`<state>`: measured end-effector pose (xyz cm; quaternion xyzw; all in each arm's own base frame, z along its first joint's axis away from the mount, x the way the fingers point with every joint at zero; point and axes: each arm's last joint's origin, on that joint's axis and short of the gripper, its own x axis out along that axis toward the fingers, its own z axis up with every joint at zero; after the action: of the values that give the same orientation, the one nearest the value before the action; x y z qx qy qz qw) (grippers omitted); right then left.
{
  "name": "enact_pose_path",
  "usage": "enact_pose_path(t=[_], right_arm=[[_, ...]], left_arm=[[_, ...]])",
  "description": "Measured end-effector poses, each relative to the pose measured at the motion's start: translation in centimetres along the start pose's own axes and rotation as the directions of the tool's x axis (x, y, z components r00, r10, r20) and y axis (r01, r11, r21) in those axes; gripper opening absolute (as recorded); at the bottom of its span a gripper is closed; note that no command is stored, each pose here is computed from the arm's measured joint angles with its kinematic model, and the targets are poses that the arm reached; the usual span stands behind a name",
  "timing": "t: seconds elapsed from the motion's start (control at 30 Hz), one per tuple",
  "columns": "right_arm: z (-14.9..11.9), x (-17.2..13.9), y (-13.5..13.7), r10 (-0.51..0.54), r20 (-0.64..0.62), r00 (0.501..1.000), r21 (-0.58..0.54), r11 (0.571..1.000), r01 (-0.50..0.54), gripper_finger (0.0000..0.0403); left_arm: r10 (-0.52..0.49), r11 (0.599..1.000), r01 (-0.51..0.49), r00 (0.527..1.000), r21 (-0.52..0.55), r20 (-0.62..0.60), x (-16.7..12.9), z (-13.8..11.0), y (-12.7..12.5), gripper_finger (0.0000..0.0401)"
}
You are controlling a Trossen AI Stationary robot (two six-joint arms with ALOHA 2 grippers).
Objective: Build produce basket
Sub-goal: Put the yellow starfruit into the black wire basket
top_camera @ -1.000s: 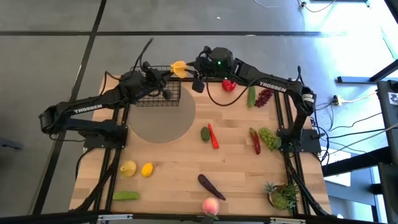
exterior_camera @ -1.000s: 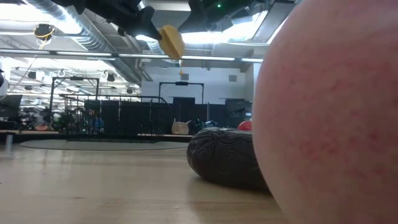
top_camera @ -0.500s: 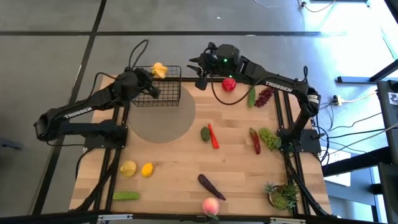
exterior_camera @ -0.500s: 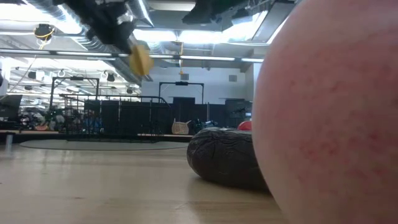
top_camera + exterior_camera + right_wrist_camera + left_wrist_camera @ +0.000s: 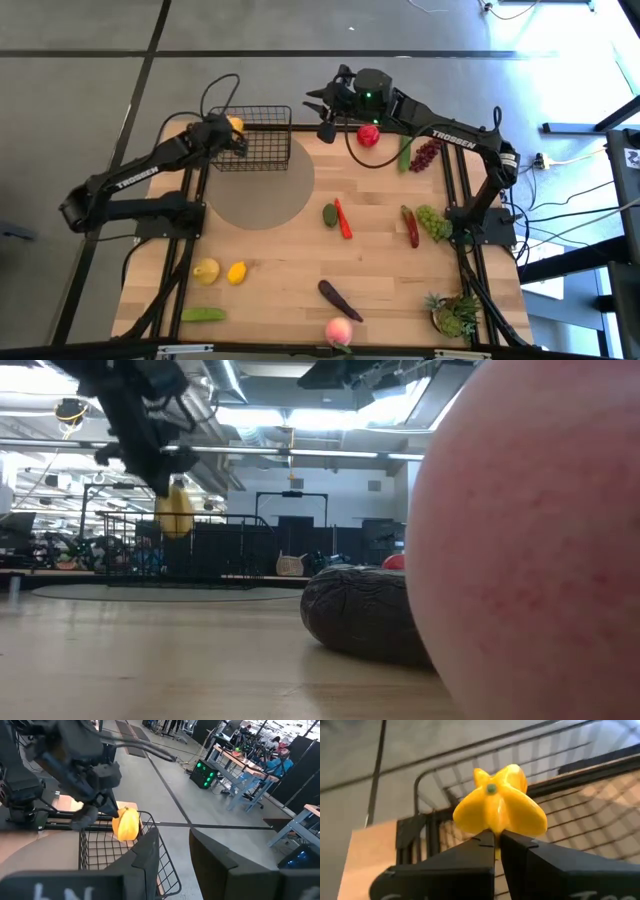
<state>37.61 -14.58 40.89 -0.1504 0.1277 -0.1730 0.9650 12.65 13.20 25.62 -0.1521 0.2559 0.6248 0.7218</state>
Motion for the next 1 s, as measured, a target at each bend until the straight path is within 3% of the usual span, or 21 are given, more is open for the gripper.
enact_pose_path(t=[0.37, 0.57, 0.77, 1.0], right_arm=[[0.0, 0.0, 0.0, 0.021, 0.007, 1.0, -0.001, 1.0, -0.021, 0.011], [0.0, 0.0, 0.0, 0.022, 0.007, 1.0, -0.004, 1.0, -0.022, 0.011], [0.0, 0.0, 0.0, 0.021, 0.006, 1.0, -0.005, 1.0, -0.021, 0.011], [0.0, 0.0, 0.0, 0.021, 0.005, 1.0, -0.005, 1.0, -0.021, 0.011]], left_arm=[[0.091, 0.992, -0.099, 0.992, -0.083, -0.088, 4.7, -2.5, 0.1, 0.0], [0.12, 0.991, -0.129, 0.979, -0.044, -0.162, 7.1, -3.4, 0.0, 0.0], [0.113, 0.992, -0.12, 0.983, -0.041, -0.147, 8.9, -3.4, -0.6, 0.0], [0.122, 0.992, -0.128, 0.977, -0.022, -0.173, 9.2, -3.8, -0.7, 0.0002]])
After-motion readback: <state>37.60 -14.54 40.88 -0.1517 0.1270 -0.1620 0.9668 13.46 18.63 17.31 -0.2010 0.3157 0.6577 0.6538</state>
